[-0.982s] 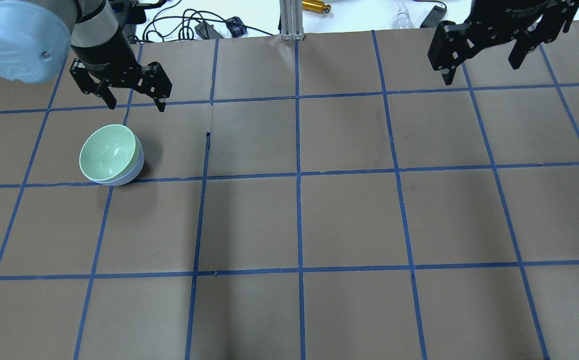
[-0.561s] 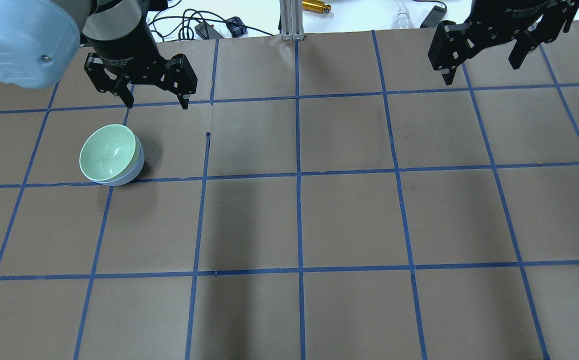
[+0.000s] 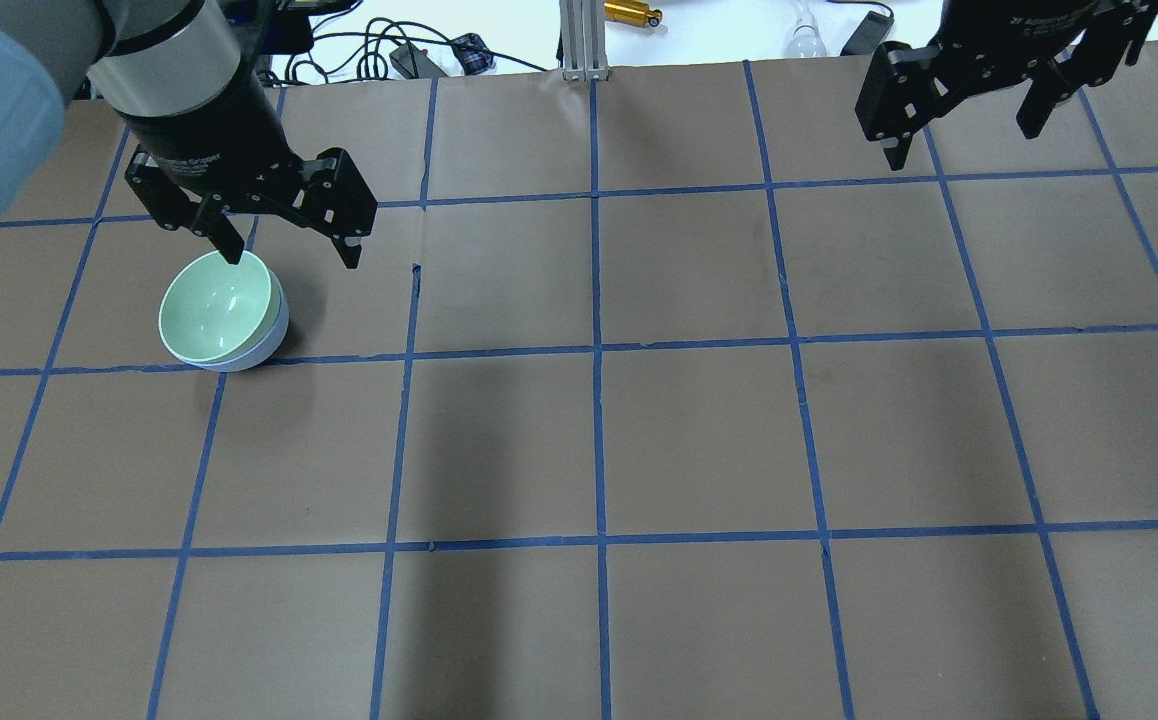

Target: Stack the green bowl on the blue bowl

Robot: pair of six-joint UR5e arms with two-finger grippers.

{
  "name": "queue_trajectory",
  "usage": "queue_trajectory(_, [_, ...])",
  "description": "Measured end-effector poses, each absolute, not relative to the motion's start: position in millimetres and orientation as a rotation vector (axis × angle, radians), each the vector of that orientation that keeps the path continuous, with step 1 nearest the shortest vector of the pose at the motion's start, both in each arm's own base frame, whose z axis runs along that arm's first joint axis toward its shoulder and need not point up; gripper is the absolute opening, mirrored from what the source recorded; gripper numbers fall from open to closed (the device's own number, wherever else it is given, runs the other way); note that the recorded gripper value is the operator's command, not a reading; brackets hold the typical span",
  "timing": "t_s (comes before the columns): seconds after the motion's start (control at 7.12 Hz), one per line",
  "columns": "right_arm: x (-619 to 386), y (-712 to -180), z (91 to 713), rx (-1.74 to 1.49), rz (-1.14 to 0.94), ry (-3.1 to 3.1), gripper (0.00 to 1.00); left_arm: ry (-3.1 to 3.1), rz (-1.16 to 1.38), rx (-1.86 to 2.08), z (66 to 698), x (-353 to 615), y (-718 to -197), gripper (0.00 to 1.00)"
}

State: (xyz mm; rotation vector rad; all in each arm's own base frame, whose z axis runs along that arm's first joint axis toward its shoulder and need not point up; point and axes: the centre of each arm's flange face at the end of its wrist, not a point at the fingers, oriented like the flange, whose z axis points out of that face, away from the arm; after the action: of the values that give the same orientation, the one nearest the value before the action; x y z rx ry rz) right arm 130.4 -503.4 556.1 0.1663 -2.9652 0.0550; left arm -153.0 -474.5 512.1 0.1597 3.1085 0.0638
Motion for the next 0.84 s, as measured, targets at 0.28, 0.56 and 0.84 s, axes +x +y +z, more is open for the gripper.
queue_trajectory(0.28, [130.5, -503.4, 556.1, 0.166, 0.055, -2.965, 1.00, 3.110, 0.098, 0.193, 512.7, -132.9, -470.9, 1.00])
queue_trajectory(0.56, [130.5, -503.4, 556.1, 0.166, 0.055, -2.965, 1.00, 3.122, 0.130, 0.076, 508.7, -130.5, -462.1, 1.00])
queue_trajectory(0.84, [130.2, -503.5, 556.1, 0.166, 0.055, -2.965, 1.00, 3.121, 0.137, 0.045, 505.9, -129.6, -457.9, 1.00])
